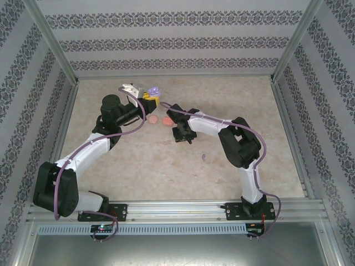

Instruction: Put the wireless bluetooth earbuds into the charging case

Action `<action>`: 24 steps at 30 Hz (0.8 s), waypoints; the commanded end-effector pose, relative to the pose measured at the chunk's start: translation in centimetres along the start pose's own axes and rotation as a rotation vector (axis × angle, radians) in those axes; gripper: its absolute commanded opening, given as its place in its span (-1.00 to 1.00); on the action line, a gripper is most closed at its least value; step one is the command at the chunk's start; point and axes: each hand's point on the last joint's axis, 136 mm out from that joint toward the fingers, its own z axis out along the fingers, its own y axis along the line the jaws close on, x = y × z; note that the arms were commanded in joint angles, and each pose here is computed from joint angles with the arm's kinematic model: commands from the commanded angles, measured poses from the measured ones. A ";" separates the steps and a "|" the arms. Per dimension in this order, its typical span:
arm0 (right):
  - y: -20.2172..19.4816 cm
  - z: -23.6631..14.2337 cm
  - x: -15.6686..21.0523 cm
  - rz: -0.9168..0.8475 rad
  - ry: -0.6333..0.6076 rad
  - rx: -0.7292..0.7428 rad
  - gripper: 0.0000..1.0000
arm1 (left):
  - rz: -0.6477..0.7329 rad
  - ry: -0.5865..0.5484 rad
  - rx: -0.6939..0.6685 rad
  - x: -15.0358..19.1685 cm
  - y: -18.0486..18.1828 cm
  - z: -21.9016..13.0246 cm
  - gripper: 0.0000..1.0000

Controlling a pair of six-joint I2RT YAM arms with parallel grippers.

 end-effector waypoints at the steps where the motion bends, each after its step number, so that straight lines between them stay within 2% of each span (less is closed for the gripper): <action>1: -0.6 1.2 0.6 -0.007 0.033 0.039 -0.23 | 0.057 -0.068 0.005 -2.6 -0.7 -0.6 -1.00; 13: -0.6 1.7 0.4 -0.003 0.033 0.039 -0.37 | 0.051 -0.062 0.009 -2.4 -0.7 -0.6 -1.00; 24: -0.5 0.0 -0.2 0.031 -0.012 -0.001 -0.62 | 0.051 -0.060 0.011 -2.6 -0.7 -0.6 -1.00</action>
